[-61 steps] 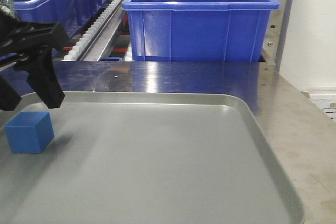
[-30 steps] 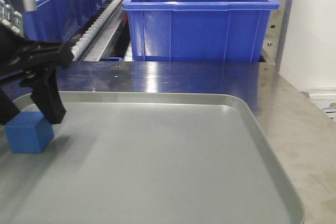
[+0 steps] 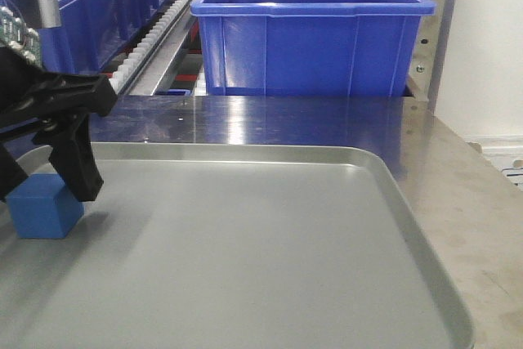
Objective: Sort and place red and blue blocks on shelf
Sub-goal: 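Lower the open left gripper over the blue cube and close it, then lift the blue cube off the tray with the left gripper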
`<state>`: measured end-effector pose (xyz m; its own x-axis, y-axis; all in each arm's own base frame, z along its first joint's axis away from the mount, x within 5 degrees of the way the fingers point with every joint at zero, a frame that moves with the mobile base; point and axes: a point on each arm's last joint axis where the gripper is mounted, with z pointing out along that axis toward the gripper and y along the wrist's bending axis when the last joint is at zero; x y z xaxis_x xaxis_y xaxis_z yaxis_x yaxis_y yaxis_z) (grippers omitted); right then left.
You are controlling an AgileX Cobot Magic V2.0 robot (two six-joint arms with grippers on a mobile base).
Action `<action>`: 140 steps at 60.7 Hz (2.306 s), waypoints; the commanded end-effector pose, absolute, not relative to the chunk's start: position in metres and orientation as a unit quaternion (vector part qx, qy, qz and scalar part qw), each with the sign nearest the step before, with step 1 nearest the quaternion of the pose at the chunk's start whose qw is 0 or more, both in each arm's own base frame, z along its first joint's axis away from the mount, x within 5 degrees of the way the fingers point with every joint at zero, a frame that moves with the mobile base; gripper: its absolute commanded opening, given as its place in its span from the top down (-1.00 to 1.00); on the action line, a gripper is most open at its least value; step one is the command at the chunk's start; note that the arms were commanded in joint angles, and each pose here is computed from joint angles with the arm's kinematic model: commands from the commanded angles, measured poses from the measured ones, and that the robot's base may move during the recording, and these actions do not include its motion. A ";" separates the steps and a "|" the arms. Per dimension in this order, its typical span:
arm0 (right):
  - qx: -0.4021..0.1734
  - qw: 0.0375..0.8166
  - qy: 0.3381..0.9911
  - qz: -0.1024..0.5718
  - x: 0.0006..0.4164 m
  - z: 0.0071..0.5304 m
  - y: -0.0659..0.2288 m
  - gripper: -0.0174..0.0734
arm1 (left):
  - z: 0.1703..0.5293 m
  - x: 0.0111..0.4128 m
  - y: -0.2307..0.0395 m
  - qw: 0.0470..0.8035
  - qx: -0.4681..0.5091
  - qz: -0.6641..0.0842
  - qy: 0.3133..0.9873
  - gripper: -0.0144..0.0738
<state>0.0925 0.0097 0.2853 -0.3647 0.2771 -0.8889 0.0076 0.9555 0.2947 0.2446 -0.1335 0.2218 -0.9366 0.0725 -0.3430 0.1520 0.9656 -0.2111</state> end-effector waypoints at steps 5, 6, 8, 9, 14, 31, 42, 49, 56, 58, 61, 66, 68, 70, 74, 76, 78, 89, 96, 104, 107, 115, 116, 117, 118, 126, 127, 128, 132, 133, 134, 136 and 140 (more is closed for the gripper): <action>0.083 0.603 0.784 0.121 0.095 0.302 0.009 0.51 | 0.237 0.247 -0.137 0.203 0.055 -0.136 0.968 -0.37; 0.083 0.603 0.784 0.121 0.095 0.302 0.009 0.51 | 0.237 0.247 -0.137 0.203 0.055 -0.136 0.968 -0.37; 0.083 0.603 0.784 0.121 0.095 0.302 0.009 0.51 | 0.237 0.248 -0.137 0.204 0.056 -0.135 0.968 -0.37; 0.083 0.603 0.784 0.121 0.095 0.302 0.009 0.51 | 0.237 0.248 -0.137 0.204 0.056 -0.135 0.968 -0.37; 0.083 0.603 0.784 0.121 0.095 0.302 0.009 0.51 | 0.238 0.248 -0.137 0.206 0.057 -0.134 0.968 -0.37; 0.083 0.603 0.784 0.121 0.095 0.302 0.009 0.51 | 0.238 0.249 -0.137 0.211 0.059 -0.132 0.967 -0.37; 0.083 0.603 0.784 0.121 0.095 0.302 0.009 0.51 | 0.238 0.248 -0.137 0.209 0.059 -0.132 0.967 -0.37; 0.083 0.603 0.784 0.121 0.095 0.302 0.009 0.51 | 0.237 0.249 -0.137 0.210 0.059 -0.132 0.967 -0.37; 0.083 0.603 0.784 0.121 0.095 0.302 0.009 0.51 | 0.237 0.249 -0.137 0.210 0.059 -0.132 0.967 -0.37; 0.083 0.603 0.784 0.121 0.095 0.302 0.009 0.51 | 0.237 0.249 -0.137 0.210 0.059 -0.132 0.967 -0.37; 0.083 0.603 0.784 0.121 0.095 0.302 0.009 0.51 | 0.237 0.249 -0.137 0.210 0.059 -0.132 0.967 -0.37; 0.083 0.603 0.784 0.121 0.095 0.302 0.009 0.51 | 0.237 0.249 -0.137 0.210 0.059 -0.132 0.967 -0.37; 0.083 0.603 0.784 0.121 0.095 0.302 0.009 0.51 | 0.237 0.249 -0.137 0.210 0.059 -0.132 0.967 -0.37; 0.083 0.603 0.784 0.121 0.095 0.302 0.009 0.51 | 0.237 0.249 -0.137 0.210 0.059 -0.132 0.967 -0.37; 0.083 0.603 0.784 0.121 0.095 0.302 0.009 0.51 | 0.237 0.249 -0.137 0.210 0.059 -0.132 0.967 -0.37; 0.083 0.603 0.784 0.121 0.095 0.302 0.009 0.51 | 0.237 0.249 -0.137 0.210 0.059 -0.132 0.967 -0.37; 0.083 0.603 0.784 0.121 0.095 0.302 0.009 0.51 | 0.237 0.248 -0.137 0.209 0.059 -0.132 0.967 -0.37; 0.083 0.603 0.784 0.121 0.095 0.302 0.009 0.51 | 0.233 0.246 -0.136 0.203 0.059 -0.129 0.969 -0.37; 0.083 0.603 0.784 0.121 0.095 0.302 0.009 0.51 | 0.230 0.245 -0.135 0.199 0.059 -0.127 0.970 -0.37; 0.083 0.603 0.784 0.121 0.095 0.302 0.009 0.51 | 0.230 0.245 -0.135 0.199 0.059 -0.127 0.970 -0.37; 0.083 0.603 0.784 0.121 0.095 0.302 0.009 0.51 | 0.230 0.245 -0.135 0.199 0.059 -0.127 0.970 -0.37; 0.083 0.603 0.784 0.121 0.095 0.302 0.009 0.51 | 0.230 0.245 -0.135 0.199 0.059 -0.127 0.970 -0.37; 0.083 0.603 0.784 0.121 0.095 0.302 0.009 0.51 | 0.230 0.245 -0.135 0.199 0.059 -0.127 0.970 -0.37; 0.083 0.603 0.784 0.121 0.095 0.302 0.009 0.51 | 0.230 0.245 -0.135 0.199 0.059 -0.127 0.970 -0.37; 0.083 0.603 0.784 0.121 0.095 0.302 0.009 0.51 | 0.230 0.245 -0.135 0.199 0.059 -0.127 0.970 -0.37; 0.083 0.603 0.784 0.121 0.095 0.302 0.009 0.51 | 0.230 0.245 -0.135 0.199 0.059 -0.127 0.970 -0.37; 0.083 0.603 0.784 0.121 0.095 0.302 0.009 0.51 | 0.230 0.245 -0.135 0.199 0.059 -0.127 0.970 -0.37; 0.083 0.603 0.784 0.121 0.095 0.302 0.009 0.51 | 0.230 0.245 -0.135 0.199 0.059 -0.127 0.970 -0.37; 0.083 0.603 0.784 0.121 0.095 0.302 0.009 0.51 | 0.230 0.245 -0.135 0.199 0.059 -0.127 0.970 -0.37; 0.083 0.603 0.784 0.121 0.095 0.302 0.009 0.51 | 0.230 0.245 -0.135 0.199 0.059 -0.127 0.970 -0.37; 0.083 0.603 0.784 0.121 0.095 0.302 0.009 0.51 | 0.230 0.245 -0.135 0.199 0.059 -0.127 0.970 -0.37; 0.083 0.603 0.784 0.121 0.095 0.302 0.009 0.51 | 0.230 0.245 -0.135 0.199 0.059 -0.127 0.970 -0.37; 0.083 0.603 0.784 0.121 0.095 0.302 0.009 0.51 | 0.230 0.245 -0.135 0.199 0.059 -0.127 0.970 -0.37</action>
<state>0.0925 0.0097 0.2853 -0.3647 0.2771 -0.8889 0.0076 0.9555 0.2947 0.2420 -0.1311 0.2165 -0.9387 0.0835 -0.3346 0.1554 0.9685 -0.1944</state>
